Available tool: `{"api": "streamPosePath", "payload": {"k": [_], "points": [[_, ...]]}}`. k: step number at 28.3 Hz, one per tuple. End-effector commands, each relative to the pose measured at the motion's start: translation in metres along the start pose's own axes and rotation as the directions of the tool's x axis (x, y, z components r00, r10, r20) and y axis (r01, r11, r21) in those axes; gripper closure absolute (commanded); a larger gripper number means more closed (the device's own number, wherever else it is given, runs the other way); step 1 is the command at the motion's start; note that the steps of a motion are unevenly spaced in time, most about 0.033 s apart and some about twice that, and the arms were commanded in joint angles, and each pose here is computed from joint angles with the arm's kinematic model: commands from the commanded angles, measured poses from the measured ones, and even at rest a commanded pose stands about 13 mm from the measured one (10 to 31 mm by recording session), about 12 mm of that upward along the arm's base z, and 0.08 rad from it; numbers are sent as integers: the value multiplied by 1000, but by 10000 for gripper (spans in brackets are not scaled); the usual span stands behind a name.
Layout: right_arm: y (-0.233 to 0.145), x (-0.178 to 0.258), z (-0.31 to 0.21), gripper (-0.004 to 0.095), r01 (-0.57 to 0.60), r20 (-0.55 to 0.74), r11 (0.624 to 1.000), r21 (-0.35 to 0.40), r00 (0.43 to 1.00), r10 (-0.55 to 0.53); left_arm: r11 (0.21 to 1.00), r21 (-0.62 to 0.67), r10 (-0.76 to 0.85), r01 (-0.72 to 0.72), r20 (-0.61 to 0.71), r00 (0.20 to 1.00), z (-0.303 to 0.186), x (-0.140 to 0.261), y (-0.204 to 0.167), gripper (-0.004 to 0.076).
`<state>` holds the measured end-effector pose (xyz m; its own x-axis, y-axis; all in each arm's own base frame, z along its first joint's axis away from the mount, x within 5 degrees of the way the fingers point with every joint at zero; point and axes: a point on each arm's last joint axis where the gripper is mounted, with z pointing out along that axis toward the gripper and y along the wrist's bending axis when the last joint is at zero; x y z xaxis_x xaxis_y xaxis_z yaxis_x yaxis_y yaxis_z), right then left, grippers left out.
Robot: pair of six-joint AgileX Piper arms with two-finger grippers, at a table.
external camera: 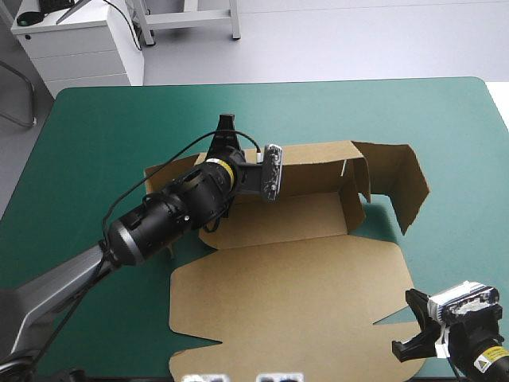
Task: Fold the box
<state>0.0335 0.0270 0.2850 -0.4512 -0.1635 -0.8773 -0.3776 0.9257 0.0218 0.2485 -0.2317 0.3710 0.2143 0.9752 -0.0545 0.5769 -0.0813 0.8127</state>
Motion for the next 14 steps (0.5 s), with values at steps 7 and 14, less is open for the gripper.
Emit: {"api": "streamPosePath", "payload": {"k": [7,14], "points": [[2,-24,-10,922,-51,165,999,-14,985,53,970,-241,72,-37,139,988,-12,7,-12,731],[2,-27,-13,922,-61,176,998,-14,982,63,968,-248,61,-27,129,990,-4,9,-23,731]]}}
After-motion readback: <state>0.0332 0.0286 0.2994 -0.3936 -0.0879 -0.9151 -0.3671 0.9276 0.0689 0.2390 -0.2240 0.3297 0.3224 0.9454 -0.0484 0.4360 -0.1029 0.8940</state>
